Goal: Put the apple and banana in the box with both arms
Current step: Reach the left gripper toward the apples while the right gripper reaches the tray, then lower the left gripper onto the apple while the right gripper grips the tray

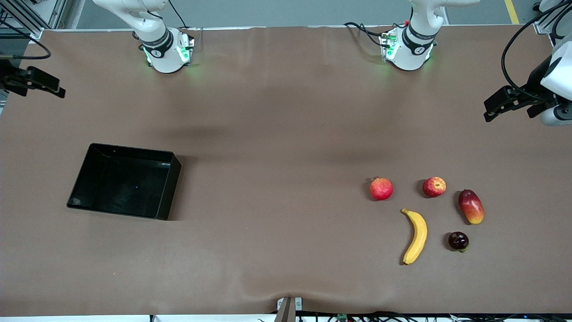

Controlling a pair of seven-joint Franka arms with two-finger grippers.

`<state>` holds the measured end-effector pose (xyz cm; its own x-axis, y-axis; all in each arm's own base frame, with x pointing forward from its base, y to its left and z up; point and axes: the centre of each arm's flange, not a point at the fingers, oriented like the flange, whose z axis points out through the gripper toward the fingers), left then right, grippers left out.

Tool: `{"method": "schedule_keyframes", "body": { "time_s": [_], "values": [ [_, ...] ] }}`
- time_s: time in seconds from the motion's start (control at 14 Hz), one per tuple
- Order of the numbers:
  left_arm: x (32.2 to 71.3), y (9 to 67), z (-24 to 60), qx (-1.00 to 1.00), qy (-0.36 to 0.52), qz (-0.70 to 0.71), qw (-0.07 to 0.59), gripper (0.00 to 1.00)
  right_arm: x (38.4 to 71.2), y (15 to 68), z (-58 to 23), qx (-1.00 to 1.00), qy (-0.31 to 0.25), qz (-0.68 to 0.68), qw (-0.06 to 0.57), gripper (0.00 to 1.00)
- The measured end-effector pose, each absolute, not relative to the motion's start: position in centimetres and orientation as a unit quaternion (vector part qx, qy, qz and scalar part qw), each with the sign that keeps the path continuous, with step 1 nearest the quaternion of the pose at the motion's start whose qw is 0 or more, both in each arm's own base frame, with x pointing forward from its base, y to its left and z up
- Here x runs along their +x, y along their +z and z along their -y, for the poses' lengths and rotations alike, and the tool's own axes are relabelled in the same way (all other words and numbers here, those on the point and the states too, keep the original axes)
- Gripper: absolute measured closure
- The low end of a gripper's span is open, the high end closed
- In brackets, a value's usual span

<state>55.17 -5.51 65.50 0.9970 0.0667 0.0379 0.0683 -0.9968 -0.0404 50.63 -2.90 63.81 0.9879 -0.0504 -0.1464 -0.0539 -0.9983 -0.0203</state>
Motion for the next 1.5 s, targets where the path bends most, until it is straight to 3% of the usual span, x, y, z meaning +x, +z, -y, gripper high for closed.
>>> {"method": "schedule_keyframes", "body": {
  "time_s": [0.57, 1.07, 1.5],
  "values": [
    [56.5, 63.1, 5.7, -0.999, 0.002, 0.032, 0.023, 0.0, 51.0, 63.3, -0.4, -0.998, 0.069, 0.006, 0.01, 0.0],
    [65.6, 48.2, 6.8, -1.0, -0.004, 0.025, 0.015, 0.0, 51.9, 57.4, 1.9, -0.995, 0.1, -0.015, 0.011, 0.0],
    [65.5, 36.3, 5.3, -0.999, 0.021, 0.019, 0.015, 0.0, 52.4, 49.0, 9.4, -0.996, 0.073, -0.048, -0.011, 0.0]
  ]
}}
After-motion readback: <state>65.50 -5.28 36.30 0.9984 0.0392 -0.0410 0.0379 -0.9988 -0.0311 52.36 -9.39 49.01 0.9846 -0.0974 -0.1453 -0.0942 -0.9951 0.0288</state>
